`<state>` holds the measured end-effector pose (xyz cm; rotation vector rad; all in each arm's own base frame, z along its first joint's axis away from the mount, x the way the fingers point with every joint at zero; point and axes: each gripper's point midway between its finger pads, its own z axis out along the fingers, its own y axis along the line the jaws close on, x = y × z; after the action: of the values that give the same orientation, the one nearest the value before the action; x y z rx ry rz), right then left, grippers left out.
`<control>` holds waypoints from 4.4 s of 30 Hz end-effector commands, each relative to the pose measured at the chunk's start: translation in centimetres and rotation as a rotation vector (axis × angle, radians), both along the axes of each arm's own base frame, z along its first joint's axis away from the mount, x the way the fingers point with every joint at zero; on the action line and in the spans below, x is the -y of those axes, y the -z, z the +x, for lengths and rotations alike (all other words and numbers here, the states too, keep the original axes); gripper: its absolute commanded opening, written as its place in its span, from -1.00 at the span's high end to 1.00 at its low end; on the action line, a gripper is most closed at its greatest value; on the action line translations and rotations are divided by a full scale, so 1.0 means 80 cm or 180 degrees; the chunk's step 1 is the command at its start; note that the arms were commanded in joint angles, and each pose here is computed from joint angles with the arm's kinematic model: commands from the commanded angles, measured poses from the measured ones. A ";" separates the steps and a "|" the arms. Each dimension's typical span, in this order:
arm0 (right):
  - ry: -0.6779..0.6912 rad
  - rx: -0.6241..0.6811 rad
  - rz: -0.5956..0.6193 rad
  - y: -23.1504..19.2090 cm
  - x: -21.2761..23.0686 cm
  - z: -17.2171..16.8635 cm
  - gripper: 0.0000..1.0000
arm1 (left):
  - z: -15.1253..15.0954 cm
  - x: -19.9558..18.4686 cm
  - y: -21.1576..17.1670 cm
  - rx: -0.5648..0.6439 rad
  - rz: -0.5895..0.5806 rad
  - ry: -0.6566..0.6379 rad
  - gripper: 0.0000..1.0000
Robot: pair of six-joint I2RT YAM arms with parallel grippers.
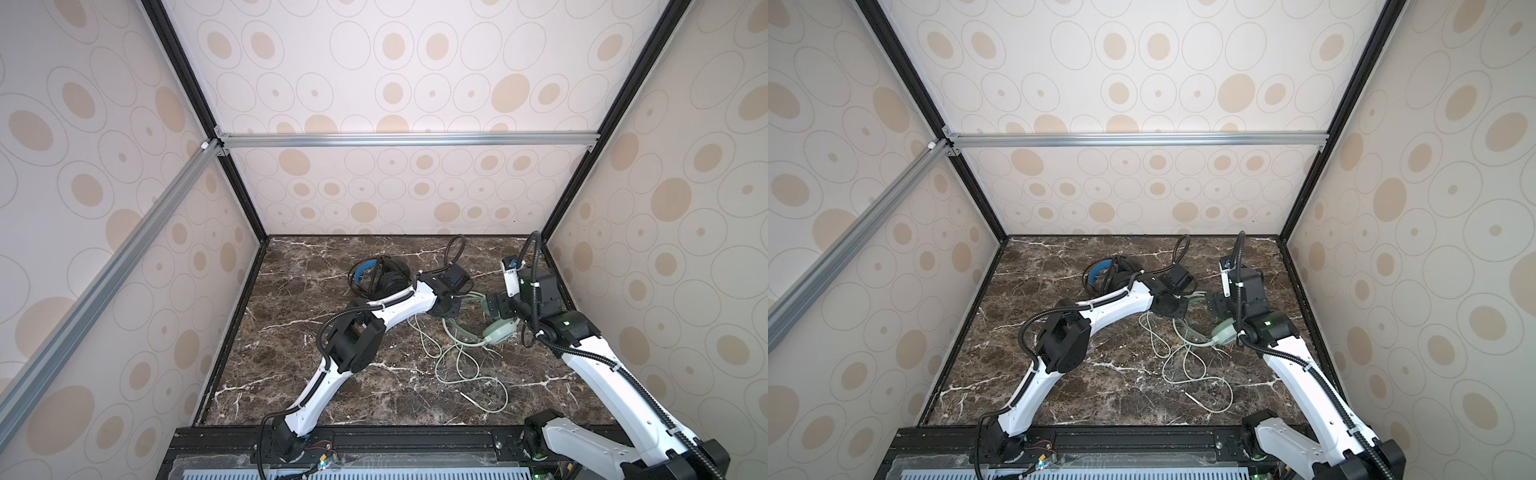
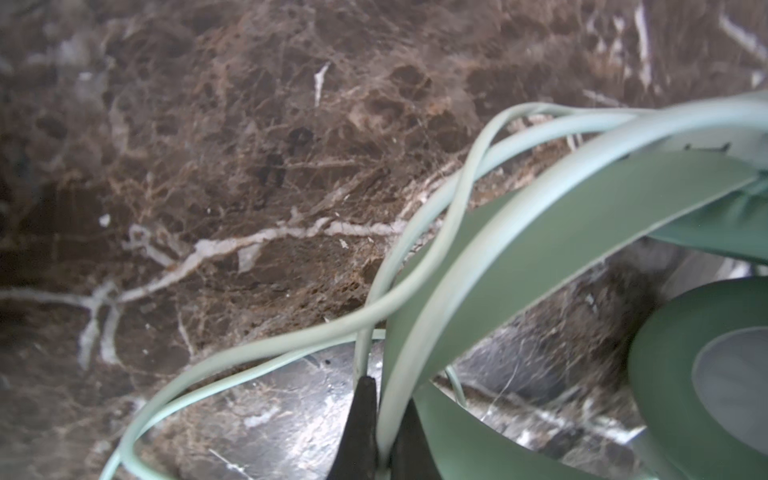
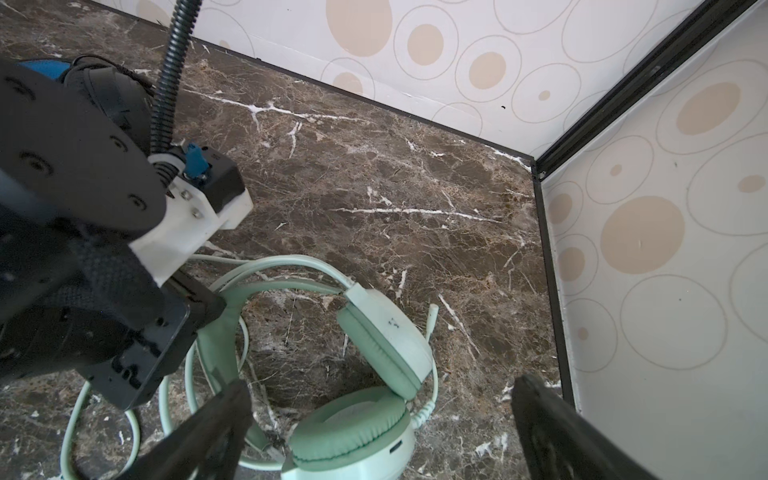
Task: Wrap the headphones
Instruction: 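Grasp the green headband and cable together with the left gripper, then drag the green headphones toward the robot with the left gripper while the right gripper withdraws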
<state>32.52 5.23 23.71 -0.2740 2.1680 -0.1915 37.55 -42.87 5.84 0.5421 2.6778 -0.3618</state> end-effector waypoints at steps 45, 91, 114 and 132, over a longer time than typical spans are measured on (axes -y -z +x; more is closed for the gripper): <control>-0.0022 -0.0168 0.0251 -0.007 0.002 -0.001 -1.00 | -0.030 -0.015 -0.028 0.0043 0.0083 -0.0268 0.69; -0.1226 0.0400 0.1172 -0.119 -0.077 -0.004 -1.00 | -0.079 -0.085 -0.280 0.1541 -0.0564 0.1026 1.00; -0.1080 0.0257 0.1294 -0.088 -0.081 0.033 -0.95 | -0.129 -0.304 -0.072 0.0194 0.0023 -0.0709 0.96; -0.1102 0.0299 0.1214 -0.088 -0.080 0.036 -0.95 | -0.109 -0.342 0.035 -0.0096 0.0500 -0.1285 0.19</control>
<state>35.43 11.81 30.49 -0.3950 1.9968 0.4053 28.52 -16.14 3.85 0.1116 2.7745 -0.0752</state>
